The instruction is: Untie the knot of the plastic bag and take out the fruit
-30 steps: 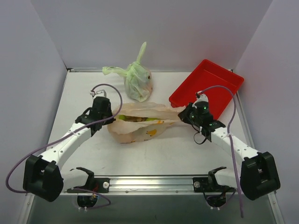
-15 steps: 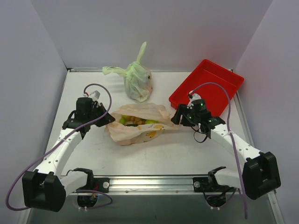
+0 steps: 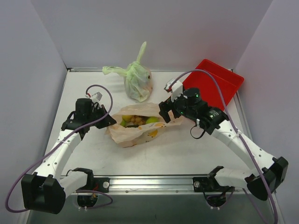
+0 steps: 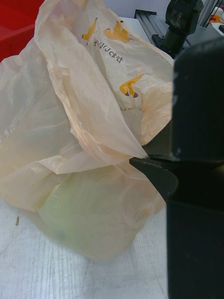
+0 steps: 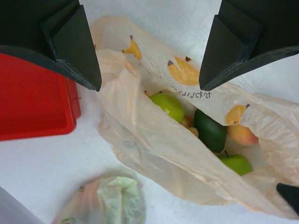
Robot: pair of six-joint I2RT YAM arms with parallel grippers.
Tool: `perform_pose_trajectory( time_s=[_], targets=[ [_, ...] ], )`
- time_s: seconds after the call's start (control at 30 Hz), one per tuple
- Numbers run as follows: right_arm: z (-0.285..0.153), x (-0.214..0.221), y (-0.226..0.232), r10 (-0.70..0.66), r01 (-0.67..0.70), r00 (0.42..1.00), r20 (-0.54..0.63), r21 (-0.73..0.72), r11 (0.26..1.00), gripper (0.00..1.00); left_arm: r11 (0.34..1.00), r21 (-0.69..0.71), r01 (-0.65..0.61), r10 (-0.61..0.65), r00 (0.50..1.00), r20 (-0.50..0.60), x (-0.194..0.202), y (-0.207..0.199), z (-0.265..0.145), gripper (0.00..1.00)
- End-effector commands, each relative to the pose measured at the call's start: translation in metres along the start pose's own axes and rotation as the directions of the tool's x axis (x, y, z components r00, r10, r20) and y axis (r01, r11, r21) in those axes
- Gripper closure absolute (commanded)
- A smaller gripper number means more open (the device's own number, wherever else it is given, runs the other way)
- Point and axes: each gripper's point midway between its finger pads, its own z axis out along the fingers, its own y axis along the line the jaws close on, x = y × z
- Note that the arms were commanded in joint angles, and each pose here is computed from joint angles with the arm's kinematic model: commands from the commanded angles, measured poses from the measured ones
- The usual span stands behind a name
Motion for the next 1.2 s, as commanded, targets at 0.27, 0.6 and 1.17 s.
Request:
perform_pose_trajectory(
  time_s=[0.27,0.6,1.17],
  targets=[
    [0.089,0.021,0.037,-0.431,0.43,0.888,-0.16,-0.042,0.902,0.11,0.994,0.079,-0.074,0.074,0.997,0.01,-0.008,-0.019,-0.013,1.0],
    [0.137,0.053,-0.007,-0.355,0.376,0.898,-0.259,0.035,0.926,0.39,0.98,0.078,-0.181,0.182,0.983,0.006,-0.001,-0.013,-0.016,1.0],
    [0.097,0.017,0.034,0.489,-0.502,0.865,-0.112,-0.201,0.841,1.0,0.958,-0.272,-0.095,0.172,0.946,0.275,-0.095,0.022,-0.012,0.2]
  ],
)
